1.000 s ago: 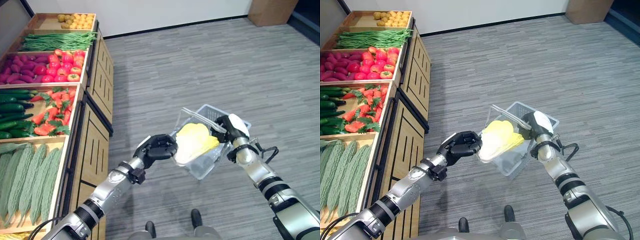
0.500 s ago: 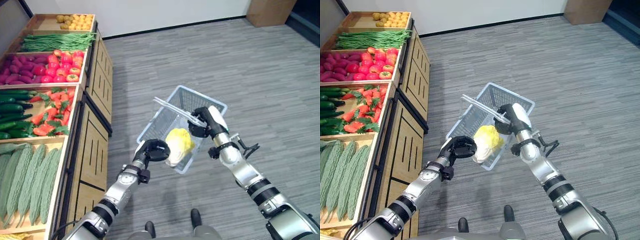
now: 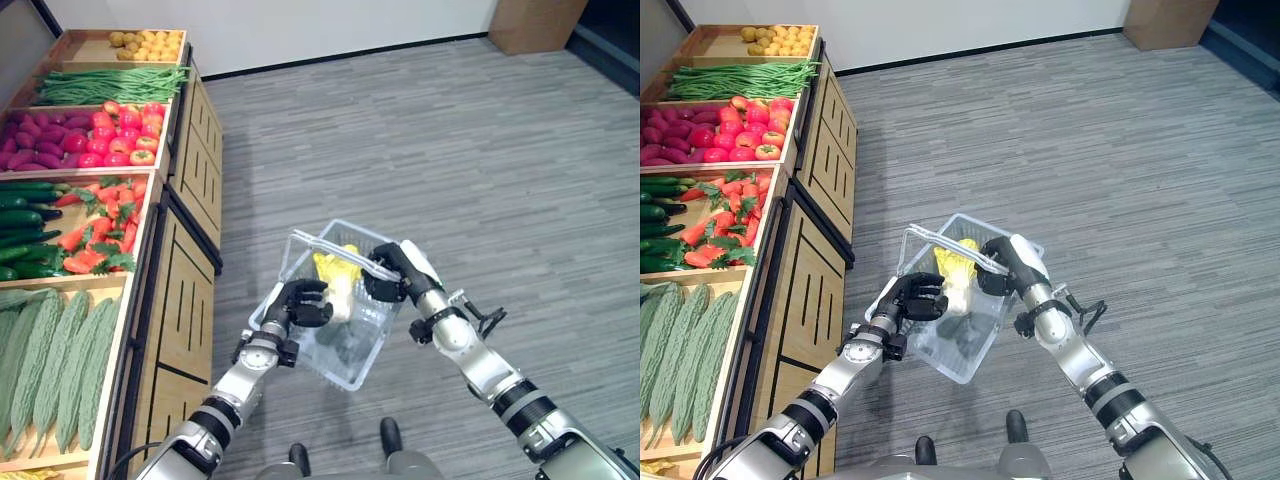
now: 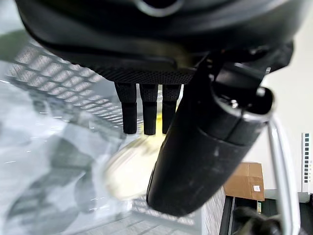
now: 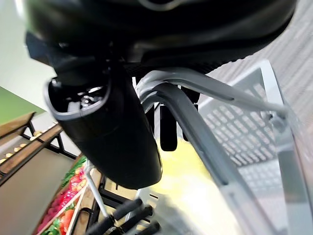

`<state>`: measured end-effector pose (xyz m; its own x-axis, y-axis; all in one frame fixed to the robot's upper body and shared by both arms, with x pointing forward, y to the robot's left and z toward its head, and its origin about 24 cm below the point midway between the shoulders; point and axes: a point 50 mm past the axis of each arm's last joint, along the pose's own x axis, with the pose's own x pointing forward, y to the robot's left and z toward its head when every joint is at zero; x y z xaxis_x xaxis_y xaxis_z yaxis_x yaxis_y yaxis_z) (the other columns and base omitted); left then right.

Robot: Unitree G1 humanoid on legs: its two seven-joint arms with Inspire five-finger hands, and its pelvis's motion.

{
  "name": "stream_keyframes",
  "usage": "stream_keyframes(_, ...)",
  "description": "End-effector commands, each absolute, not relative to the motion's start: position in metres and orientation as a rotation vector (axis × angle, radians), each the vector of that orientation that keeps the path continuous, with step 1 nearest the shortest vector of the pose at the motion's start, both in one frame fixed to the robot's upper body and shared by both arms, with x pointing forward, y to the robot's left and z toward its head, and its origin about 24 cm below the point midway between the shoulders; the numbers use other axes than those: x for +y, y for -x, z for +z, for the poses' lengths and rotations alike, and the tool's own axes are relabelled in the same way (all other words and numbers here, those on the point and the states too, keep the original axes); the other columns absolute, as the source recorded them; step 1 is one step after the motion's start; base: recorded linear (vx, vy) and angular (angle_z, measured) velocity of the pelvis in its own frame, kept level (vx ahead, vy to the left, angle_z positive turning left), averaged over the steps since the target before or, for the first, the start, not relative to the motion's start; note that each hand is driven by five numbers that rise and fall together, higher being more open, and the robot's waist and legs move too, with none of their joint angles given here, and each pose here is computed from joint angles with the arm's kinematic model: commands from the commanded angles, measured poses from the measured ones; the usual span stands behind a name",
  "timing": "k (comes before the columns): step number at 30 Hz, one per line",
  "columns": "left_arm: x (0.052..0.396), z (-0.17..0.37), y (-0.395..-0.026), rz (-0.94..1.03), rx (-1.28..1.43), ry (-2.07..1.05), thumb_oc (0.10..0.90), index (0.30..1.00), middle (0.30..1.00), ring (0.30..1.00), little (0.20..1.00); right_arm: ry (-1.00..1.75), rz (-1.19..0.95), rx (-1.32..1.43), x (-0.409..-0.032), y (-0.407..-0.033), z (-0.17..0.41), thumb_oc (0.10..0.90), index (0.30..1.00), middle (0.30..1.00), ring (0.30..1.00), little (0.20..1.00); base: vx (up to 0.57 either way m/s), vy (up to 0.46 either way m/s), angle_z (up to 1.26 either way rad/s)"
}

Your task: Get the vegetables into the basket

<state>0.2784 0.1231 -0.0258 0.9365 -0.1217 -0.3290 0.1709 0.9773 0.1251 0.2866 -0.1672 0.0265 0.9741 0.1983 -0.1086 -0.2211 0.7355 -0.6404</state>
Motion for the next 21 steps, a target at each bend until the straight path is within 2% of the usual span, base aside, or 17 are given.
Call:
stream_keyframes(1, 0.119, 0.01, -0.307, -0.134, 0.139, -0.147, 0.9, 1.0, 1.0, 1.0, 1.0, 0.513, 0.174, -0.316, -0.147, -0.299, 0.091, 0.4, 0.3, 0.3, 0.3, 0.3, 0.0, 0.0, 0.0)
stream_keyframes(8, 0.126, 0.014, -0.277, -0.267, 0.079, -0.111, 0.9, 1.0, 1.0, 1.0, 1.0, 0.524, 0.022, -0.175, -0.192, -0.286, 0.063, 0.4, 0.3, 0.3, 0.3, 0.3, -0.01, -0.004, 0.04)
stream_keyframes(13, 0.165, -0.001, -0.242, -0.307, 0.124, -0.23, 0.9, 1.0, 1.0, 1.0, 1.0, 0.598, -0.081, -0.025, -0.235, -0.258, 0.031, 0.4, 0.3, 0.3, 0.3, 0.3, -0.02, -0.008, 0.1)
stream_keyframes(14, 0.193, -0.016, -0.223, -0.274, 0.195, -0.338, 0.9, 1.0, 1.0, 1.0, 1.0, 0.636, -0.132, 0.055, -0.256, -0.242, 0.016, 0.4, 0.3, 0.3, 0.3, 0.3, 0.0, -0.002, 0.16)
stream_keyframes(15, 0.193, -0.016, -0.222, -0.274, 0.197, -0.339, 0.9, 1.0, 1.0, 1.0, 1.0, 0.636, -0.131, 0.057, -0.255, -0.241, 0.015, 0.4, 0.3, 0.3, 0.3, 0.3, -0.01, -0.002, 0.13)
stream_keyframes(17, 0.219, -0.037, -0.205, -0.195, 0.305, -0.454, 0.9, 1.0, 1.0, 1.0, 1.0, 0.636, -0.183, 0.12, -0.268, -0.229, 0.003, 0.4, 0.3, 0.3, 0.3, 0.3, 0.0, -0.002, 0.04)
stream_keyframes(19, 0.238, -0.064, -0.182, -0.234, 0.45, -0.66, 0.9, 1.0, 1.0, 1.0, 1.0, 0.621, -0.21, 0.195, -0.278, -0.216, -0.013, 0.4, 0.3, 0.3, 0.3, 0.3, -0.01, 0.001, 0.04)
stream_keyframes(21, 0.242, -0.074, -0.176, -0.243, 0.506, -0.693, 0.9, 1.0, 1.0, 1.0, 1.0, 0.614, -0.215, 0.219, -0.28, -0.213, -0.017, 0.4, 0.3, 0.3, 0.3, 0.3, -0.01, 0.004, 0.02)
